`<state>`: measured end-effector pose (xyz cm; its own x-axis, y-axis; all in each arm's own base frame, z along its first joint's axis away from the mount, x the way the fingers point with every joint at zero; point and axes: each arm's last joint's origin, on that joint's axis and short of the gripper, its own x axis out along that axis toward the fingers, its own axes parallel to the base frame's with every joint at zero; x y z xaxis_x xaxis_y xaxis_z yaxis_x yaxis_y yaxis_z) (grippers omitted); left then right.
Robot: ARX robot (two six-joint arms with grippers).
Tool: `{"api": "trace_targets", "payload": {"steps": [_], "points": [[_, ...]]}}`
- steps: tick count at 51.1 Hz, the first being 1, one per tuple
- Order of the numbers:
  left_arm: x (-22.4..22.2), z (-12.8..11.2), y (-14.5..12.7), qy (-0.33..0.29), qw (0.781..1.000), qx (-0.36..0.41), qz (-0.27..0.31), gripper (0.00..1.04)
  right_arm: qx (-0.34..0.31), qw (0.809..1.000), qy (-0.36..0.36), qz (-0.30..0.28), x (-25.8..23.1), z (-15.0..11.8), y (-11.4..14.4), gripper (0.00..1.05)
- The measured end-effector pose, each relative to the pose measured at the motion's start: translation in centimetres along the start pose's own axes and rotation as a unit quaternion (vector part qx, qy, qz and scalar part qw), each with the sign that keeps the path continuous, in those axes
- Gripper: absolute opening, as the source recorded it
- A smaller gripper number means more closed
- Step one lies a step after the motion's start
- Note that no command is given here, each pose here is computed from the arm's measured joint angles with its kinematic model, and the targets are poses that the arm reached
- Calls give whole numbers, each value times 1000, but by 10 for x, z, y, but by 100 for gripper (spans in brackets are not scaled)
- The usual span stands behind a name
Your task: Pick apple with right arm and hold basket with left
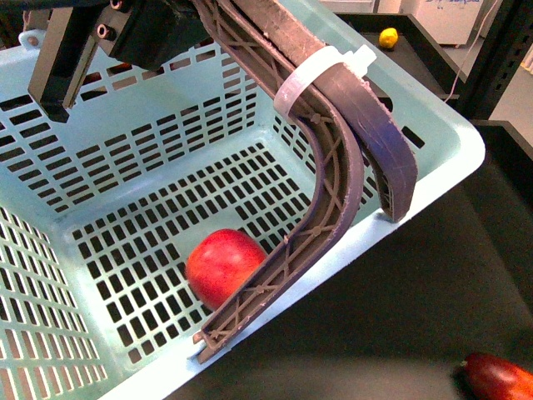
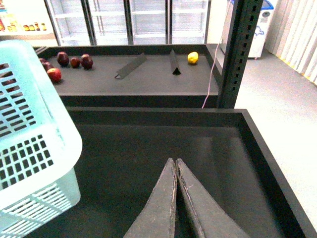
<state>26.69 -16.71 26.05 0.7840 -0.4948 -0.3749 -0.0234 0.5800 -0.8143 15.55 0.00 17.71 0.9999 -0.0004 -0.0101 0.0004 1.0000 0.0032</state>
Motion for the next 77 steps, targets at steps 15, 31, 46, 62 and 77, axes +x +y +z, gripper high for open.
{"api": "trace_targets", "payload": {"steps": [15, 31, 46, 62, 77], "points": [[0, 0, 0, 2, 1000, -2, -1, 16, 0, 1000, -3, -1, -16, -11, 0, 2], [0, 0, 0, 0, 1000, -2, 0, 16, 0, 1000, -11, 0, -28, -6, 0, 2], [0, 0, 0, 2, 1000, -3, -1, 16, 0, 1000, -13, 0, -36, -5, 0, 2], [0, 0, 0, 1, 1000, -3, -1, 16, 0, 1000, -14, 0, -43, -5, 0, 2], [0, 0, 0, 2, 1000, -3, -1, 16, 0, 1000, -13, 0, -49, -6, 0, 2]]}}
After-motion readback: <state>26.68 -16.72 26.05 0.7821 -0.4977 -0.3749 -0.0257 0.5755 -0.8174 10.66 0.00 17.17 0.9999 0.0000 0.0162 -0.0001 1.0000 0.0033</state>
